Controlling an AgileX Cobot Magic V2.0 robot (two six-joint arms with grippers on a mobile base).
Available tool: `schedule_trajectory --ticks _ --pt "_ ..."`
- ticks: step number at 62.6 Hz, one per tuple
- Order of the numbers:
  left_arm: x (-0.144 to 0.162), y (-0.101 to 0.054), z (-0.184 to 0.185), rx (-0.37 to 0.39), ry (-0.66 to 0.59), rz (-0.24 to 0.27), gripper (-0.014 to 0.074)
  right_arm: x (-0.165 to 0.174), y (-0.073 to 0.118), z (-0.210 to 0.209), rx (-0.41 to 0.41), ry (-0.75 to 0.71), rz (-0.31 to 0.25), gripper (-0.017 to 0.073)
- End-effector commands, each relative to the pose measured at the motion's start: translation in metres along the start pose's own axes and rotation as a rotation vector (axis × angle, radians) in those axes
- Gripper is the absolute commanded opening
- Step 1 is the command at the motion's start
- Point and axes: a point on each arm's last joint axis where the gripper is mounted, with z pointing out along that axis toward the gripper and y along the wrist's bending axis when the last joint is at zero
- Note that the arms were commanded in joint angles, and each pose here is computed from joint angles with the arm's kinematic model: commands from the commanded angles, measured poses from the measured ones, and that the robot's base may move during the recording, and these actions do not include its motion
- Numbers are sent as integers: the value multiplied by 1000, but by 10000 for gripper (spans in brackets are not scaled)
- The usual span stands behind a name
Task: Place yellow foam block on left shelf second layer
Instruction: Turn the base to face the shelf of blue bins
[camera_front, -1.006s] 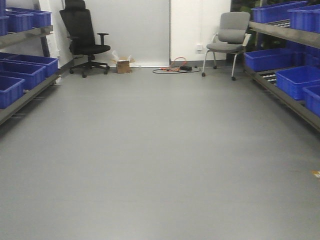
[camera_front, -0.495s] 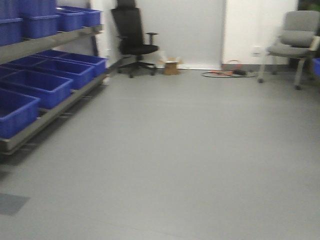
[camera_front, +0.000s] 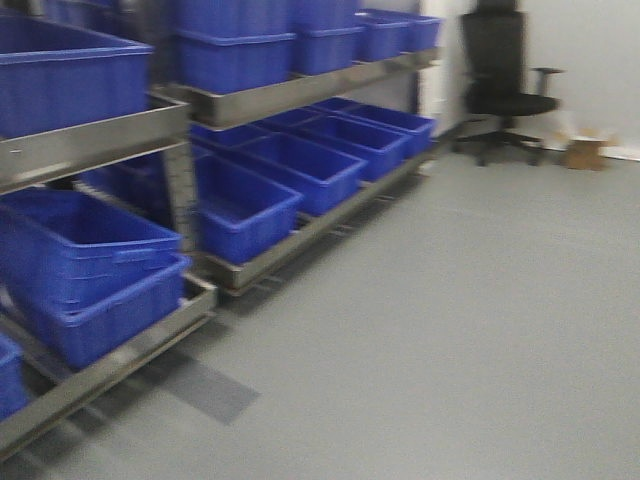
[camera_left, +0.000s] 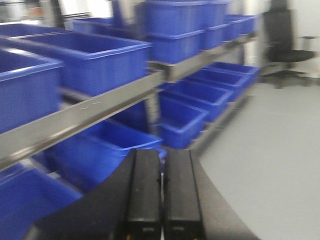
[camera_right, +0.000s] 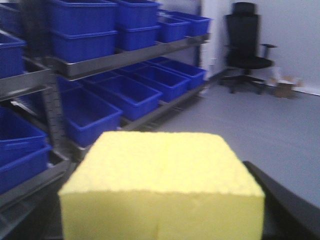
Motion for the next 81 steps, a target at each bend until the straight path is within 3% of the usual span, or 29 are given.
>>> schedule_trajectory --ticks 1,36,46,81 --pt "0 0 -1 -4 -74 -9 124 -18 1 -1 -4 -115 -14 501" --pt "0 0 -1 -4 -74 -9 124 -18 1 -1 -4 -115 -14 501" --pt "0 -2 -1 42 -76 -12 124 -18 1 -1 -4 -115 -14 501" --pt "0 -2 -1 36 -76 -12 124 -18 1 -1 -4 -115 -14 501"
